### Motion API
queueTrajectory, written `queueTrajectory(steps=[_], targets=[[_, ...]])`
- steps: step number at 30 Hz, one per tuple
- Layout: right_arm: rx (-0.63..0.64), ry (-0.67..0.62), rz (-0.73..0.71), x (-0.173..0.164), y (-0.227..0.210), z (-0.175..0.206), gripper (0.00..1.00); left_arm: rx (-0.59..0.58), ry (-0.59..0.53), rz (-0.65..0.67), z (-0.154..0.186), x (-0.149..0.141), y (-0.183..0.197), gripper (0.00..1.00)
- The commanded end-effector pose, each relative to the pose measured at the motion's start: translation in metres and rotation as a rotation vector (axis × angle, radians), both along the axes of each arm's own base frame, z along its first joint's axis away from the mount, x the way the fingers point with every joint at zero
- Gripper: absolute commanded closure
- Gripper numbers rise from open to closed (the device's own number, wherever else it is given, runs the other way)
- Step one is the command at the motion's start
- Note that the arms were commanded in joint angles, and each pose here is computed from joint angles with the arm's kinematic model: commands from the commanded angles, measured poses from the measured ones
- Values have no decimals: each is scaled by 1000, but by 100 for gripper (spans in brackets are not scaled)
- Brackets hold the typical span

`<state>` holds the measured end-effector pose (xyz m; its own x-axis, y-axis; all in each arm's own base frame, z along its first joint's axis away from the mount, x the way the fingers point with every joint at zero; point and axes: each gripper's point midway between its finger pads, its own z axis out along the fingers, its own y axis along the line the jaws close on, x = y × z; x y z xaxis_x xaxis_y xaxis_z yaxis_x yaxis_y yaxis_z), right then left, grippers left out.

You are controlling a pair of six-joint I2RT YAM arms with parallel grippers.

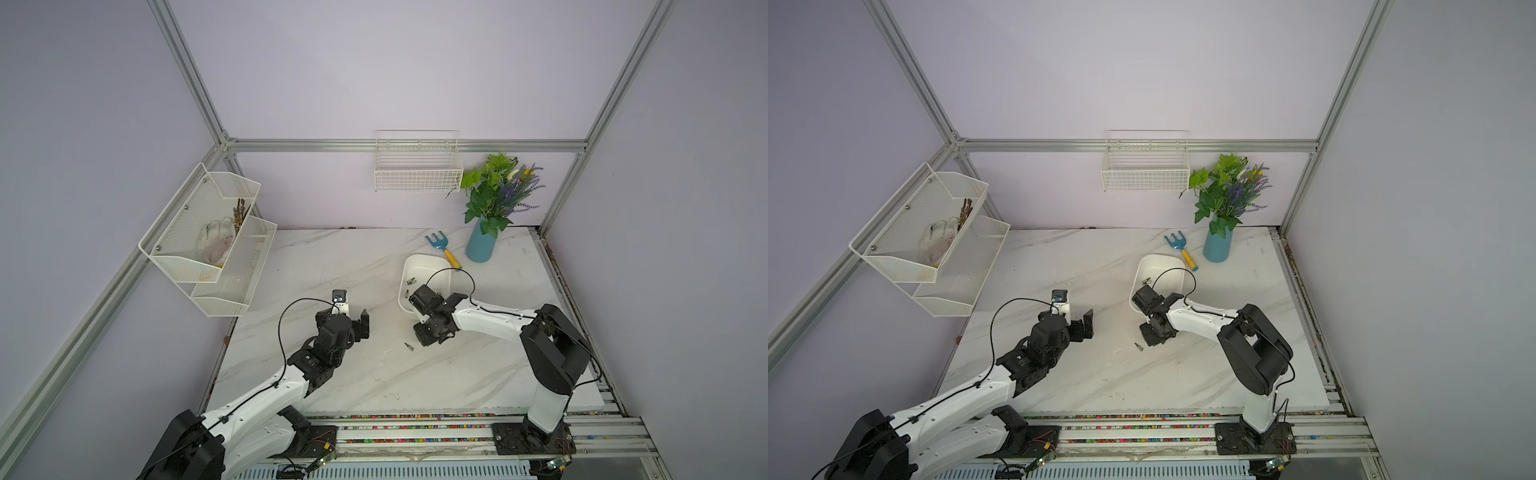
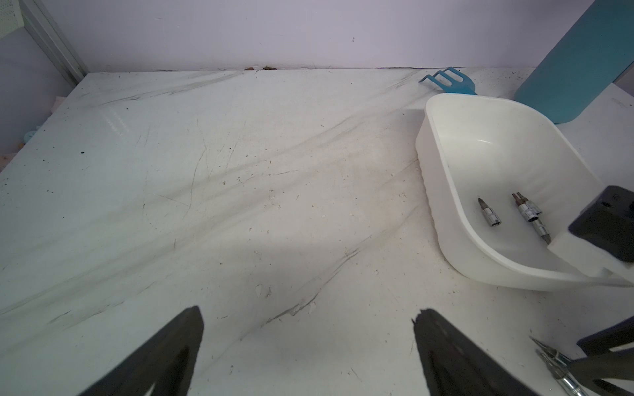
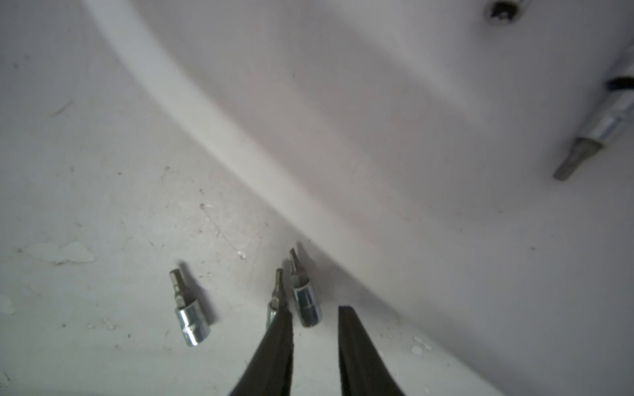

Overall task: Put the bit on the desktop into the storage box
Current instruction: Pick up the screwdriver bit from the center of the board.

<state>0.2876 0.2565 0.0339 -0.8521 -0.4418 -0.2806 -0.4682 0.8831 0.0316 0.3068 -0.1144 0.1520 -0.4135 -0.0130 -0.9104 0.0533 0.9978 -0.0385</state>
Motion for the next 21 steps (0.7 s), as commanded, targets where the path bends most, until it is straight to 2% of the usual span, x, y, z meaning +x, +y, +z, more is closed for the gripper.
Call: queueTrajectory(steps=[1, 21], targets=[[-4, -33, 9, 9, 6, 2, 73, -20, -48, 13, 15, 6, 0, 0], [-31, 6, 10, 7, 5, -10, 77, -21, -49, 13, 15, 6, 0, 0]])
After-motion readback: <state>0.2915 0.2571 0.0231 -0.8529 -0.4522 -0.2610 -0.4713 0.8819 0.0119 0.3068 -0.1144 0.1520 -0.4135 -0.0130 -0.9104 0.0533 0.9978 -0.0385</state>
